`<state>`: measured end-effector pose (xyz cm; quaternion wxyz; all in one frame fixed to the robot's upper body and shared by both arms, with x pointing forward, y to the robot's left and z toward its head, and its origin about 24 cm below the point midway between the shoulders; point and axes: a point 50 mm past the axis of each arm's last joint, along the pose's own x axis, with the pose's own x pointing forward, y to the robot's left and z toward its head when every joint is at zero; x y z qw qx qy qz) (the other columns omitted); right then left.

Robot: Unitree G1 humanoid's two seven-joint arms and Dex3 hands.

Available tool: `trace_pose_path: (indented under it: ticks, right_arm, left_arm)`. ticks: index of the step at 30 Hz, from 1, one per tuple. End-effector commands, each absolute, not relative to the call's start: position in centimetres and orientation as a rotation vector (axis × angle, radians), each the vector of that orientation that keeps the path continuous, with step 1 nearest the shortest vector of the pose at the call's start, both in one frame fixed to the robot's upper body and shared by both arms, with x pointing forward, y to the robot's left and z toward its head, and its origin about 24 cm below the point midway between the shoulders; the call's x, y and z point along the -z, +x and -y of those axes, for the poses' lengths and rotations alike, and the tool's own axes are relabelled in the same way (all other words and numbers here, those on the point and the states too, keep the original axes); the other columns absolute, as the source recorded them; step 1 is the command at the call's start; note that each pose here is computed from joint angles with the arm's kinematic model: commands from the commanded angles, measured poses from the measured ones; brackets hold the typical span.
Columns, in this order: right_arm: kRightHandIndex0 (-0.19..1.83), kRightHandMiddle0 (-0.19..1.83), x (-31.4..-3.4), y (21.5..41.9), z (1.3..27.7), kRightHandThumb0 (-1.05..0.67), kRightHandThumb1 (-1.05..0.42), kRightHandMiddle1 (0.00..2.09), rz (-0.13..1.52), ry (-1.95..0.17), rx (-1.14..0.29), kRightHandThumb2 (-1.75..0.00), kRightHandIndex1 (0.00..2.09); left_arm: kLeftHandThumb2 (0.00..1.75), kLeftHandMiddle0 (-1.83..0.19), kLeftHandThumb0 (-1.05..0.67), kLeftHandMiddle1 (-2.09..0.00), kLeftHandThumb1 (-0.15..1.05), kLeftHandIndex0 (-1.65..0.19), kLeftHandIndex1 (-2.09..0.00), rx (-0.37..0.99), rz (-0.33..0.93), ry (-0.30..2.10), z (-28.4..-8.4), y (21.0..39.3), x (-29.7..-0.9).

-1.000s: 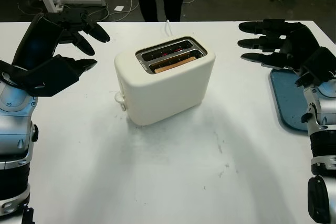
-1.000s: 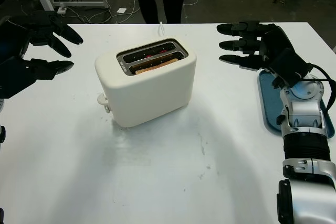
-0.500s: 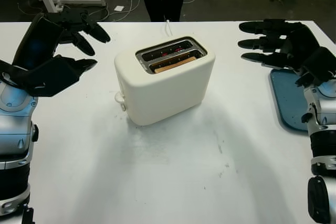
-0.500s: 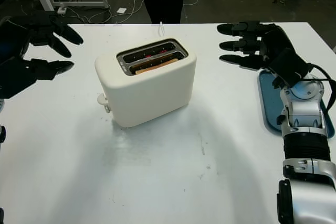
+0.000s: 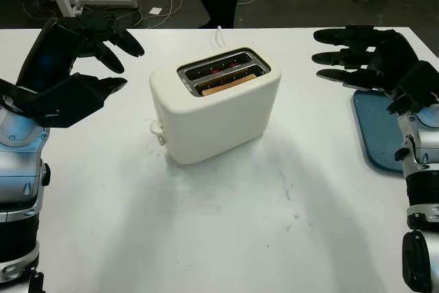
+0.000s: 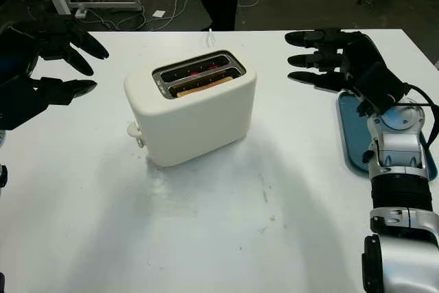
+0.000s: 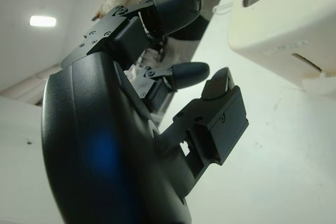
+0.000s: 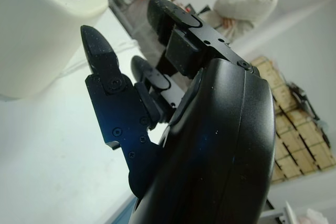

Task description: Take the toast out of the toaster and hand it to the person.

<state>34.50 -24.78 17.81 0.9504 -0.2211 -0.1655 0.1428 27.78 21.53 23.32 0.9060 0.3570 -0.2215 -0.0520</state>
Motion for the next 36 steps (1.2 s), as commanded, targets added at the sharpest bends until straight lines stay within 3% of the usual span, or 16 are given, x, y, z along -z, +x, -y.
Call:
trace_pose_path:
  ticks: [1, 36]
  right_arm:
    - [0.94, 0.84, -17.63, 34.40, 24.94, -0.35, -0.76, 0.00, 0.327, -0.433, -0.291, 0.00, 0.00]
    - [0.93, 0.83, -17.92, 34.74, 24.76, -0.31, -0.77, 0.01, 0.342, -0.470, -0.287, 0.00, 0.00]
  left_arm:
    - [0.53, -0.75, 0.55, -1.23, 0.58, -0.70, -1.02, 0.108, 0.453, 0.740, -21.52, 27.66, -23.19]
    - [0.45, -0.73, 0.49, -1.21, 0.63, -0.68, -1.00, 0.103, 0.433, 0.727, -21.38, 27.89, -23.33]
